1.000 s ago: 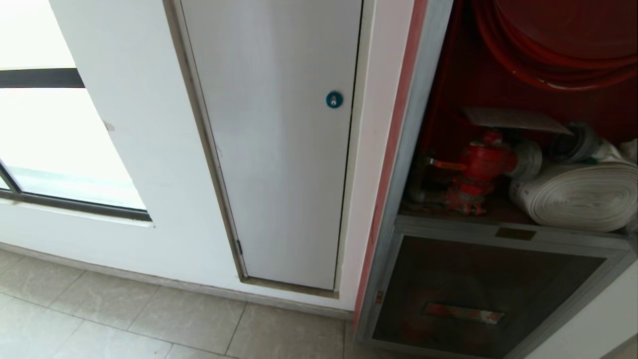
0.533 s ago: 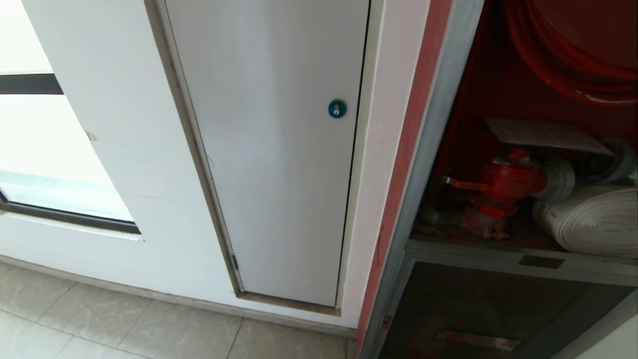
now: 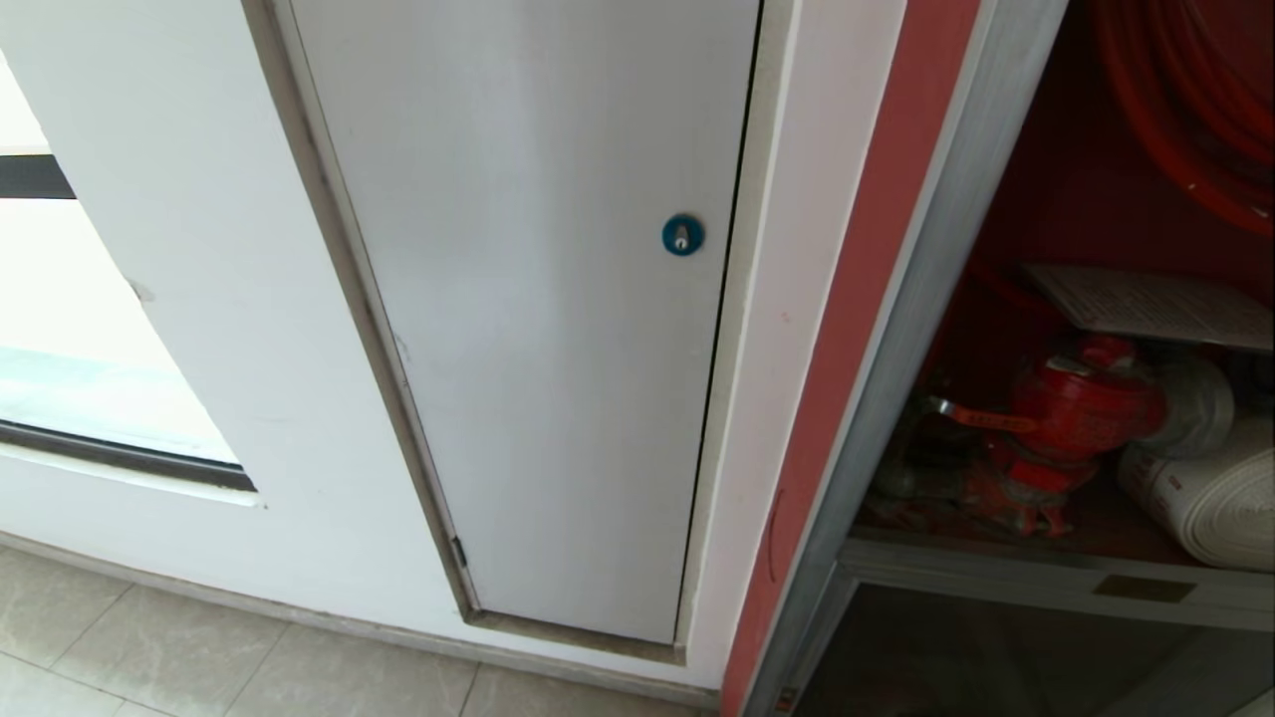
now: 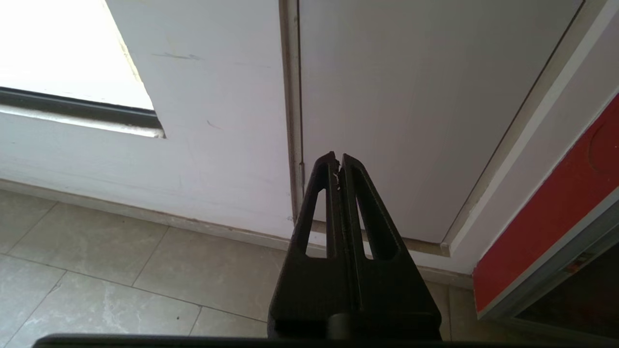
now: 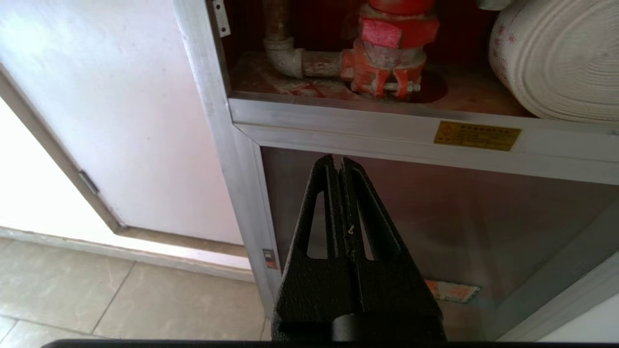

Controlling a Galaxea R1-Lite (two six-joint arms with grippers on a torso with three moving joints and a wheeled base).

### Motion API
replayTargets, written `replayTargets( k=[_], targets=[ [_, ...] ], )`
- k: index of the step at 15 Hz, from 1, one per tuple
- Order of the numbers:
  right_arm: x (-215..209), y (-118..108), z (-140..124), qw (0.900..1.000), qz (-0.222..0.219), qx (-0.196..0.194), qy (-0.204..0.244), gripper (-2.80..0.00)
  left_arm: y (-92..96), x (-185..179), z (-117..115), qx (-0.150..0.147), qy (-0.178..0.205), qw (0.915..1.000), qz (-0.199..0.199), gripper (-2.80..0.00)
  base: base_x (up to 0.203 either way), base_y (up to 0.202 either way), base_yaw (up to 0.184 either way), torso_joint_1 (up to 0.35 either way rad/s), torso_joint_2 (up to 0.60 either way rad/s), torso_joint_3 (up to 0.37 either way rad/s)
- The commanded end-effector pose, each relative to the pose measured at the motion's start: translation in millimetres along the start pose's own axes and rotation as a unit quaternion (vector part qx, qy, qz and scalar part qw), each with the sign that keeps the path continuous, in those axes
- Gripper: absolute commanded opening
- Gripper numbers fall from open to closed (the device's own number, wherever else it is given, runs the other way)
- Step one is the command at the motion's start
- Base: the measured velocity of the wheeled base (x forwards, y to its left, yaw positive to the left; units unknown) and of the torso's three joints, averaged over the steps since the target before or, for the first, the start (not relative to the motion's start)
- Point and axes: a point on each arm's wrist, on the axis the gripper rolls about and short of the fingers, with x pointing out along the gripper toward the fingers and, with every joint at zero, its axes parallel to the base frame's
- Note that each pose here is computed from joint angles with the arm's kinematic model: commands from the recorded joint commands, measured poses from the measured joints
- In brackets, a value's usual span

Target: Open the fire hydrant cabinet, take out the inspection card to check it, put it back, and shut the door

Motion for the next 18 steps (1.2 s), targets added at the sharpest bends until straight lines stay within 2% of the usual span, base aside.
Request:
replayTargets(
  k=[1,13,15,18],
  targets=[
    [0,0,0,1.000,0.000,0.000,0.000,-2.80,0.0,0,0,0.000,0.001,1.0000,0.000,-2.80,0.000,0.000,0.000,0.000,0.00,0.000],
    [0,0,0,1.000,-0.004,-0.005,0.002,-2.80,0.0,0,0,0.000,0.000,1.0000,0.000,-2.80,0.000,0.000,0.000,0.000,0.00,0.000],
    [-4,0,13,1.000,-0.003,-0.010,-0.007,-2.80,0.0,0,0,0.000,0.000,1.0000,0.000,-2.80,0.000,0.000,0.000,0.000,0.00,0.000],
    [2,1,50,1.000,-0.004,-0.012,0.019,-2.80,0.0,0,0,0.000,0.000,1.0000,0.000,-2.80,0.000,0.000,0.000,0.000,0.00,0.000]
  ],
)
